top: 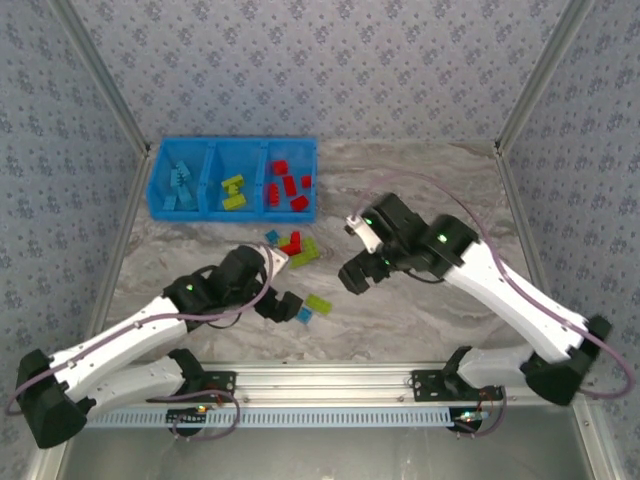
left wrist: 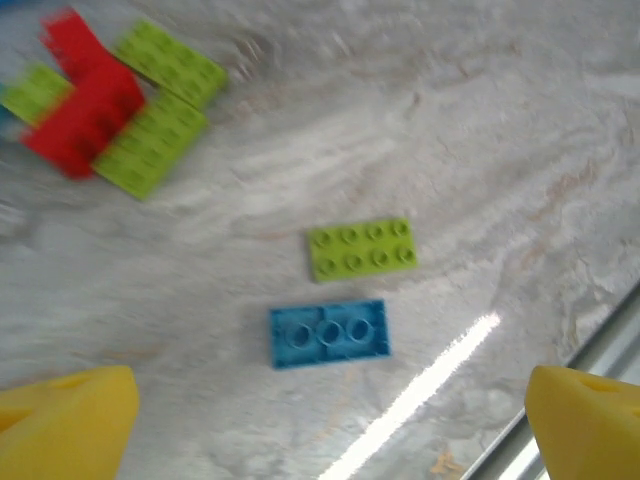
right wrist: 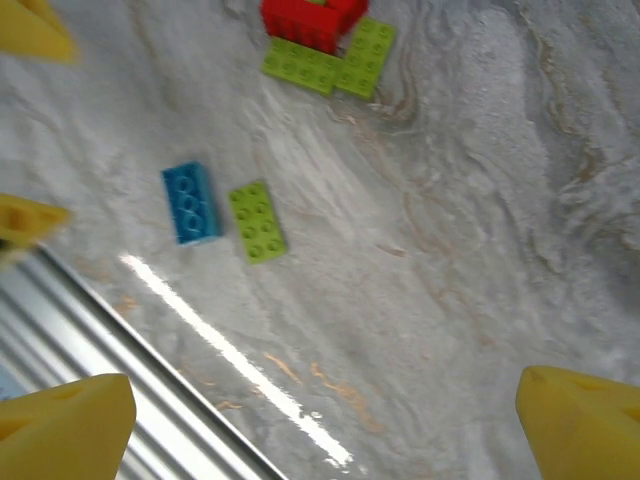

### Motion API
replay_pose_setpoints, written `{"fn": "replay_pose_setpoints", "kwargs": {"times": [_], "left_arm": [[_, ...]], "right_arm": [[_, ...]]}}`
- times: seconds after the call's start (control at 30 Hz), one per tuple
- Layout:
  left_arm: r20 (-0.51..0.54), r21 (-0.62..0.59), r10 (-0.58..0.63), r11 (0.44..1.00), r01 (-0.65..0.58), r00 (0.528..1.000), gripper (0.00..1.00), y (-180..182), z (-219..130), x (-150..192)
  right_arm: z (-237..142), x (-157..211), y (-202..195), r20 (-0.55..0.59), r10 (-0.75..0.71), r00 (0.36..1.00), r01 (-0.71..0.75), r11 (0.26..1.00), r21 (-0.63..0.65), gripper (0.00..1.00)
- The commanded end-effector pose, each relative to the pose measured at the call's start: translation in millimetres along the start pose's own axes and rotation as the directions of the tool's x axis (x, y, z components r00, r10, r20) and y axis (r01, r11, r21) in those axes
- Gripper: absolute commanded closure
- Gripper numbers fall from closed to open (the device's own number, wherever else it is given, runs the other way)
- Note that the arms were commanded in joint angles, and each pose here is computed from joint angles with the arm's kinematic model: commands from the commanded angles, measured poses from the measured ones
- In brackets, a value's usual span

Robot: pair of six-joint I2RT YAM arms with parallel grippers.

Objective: Sort the legos into containers by color

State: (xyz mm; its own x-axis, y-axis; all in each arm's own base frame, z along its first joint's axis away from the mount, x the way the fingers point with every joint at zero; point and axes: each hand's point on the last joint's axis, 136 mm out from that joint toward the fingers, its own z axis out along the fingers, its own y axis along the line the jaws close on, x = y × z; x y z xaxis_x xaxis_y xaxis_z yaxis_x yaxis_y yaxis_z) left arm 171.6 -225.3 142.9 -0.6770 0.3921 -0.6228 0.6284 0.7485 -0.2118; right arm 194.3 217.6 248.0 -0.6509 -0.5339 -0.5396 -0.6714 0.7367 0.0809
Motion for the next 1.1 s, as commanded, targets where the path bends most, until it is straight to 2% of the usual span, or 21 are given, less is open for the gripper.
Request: {"fn": "replay_pose_setpoints", "kwargs": {"times": [0.0, 0.1, 0.3, 0.43, 0.57, 0.8, 0.97, 1.07], "left_arm": [[-0.066, -0.019, -0.109, 0.994, 0.108, 0.992, 0.01, -6.0, 25.8, 19.3], [-0.128, -0.061, -0.071, 0.996, 0.063, 0.989, 0.01, -7.4, 49.8, 32.3], [-0.197, -0.096, -0.013, 0.995, -0.006, 0.98, 0.01, -11.3, 94.0, 36.1], [-0.304, -0.144, 0.009, 0.988, -0.055, 0.953, 0.01, -3.9, 114.0, 51.5], [-0.344, -0.174, 0.025, 0.981, -0.09, 0.939, 0.12, -1.1, 122.0, 60.5], [-0.298, -0.173, 0.015, 0.982, -0.069, 0.954, 0.34, -5.0, 115.7, 50.1], [-0.17, -0.208, 0.006, 0.977, -0.042, 0.985, 0.42, 0.1, 92.6, 25.5], [-0.083, -0.248, 0.001, 0.969, -0.021, 0.997, 0.43, 8.9, 70.7, 9.6]], "right_arm": [[5.2, -4.7, 13.4, 0.084, 0.098, 0.992, -0.089, 0.991, -0.101, 0.0], [9.1, -0.4, 7.0, 0.088, 0.126, 0.988, -0.118, 0.989, -0.086, 0.0], [17.1, -5.3, 6.2, 0.07, 0.133, 0.989, -0.127, 0.988, -0.092, 0.0], [16.2, -8.5, 7.8, 0.081, 0.134, 0.988, -0.125, 0.987, -0.104, 0.0], [19.7, -3.4, 7.7, 0.063, 0.135, 0.989, -0.128, 0.986, -0.106, 0.0], [20.0, -4.4, 11.3, 0.061, 0.139, 0.988, -0.13, 0.982, -0.136, 0.0], [13.4, -9.8, 12.0, 0.089, 0.162, 0.983, -0.146, 0.975, -0.166, 0.0], [13.2, -5.3, 7.0, 0.103, 0.191, 0.976, -0.173, 0.971, -0.164, 0.0]]}}
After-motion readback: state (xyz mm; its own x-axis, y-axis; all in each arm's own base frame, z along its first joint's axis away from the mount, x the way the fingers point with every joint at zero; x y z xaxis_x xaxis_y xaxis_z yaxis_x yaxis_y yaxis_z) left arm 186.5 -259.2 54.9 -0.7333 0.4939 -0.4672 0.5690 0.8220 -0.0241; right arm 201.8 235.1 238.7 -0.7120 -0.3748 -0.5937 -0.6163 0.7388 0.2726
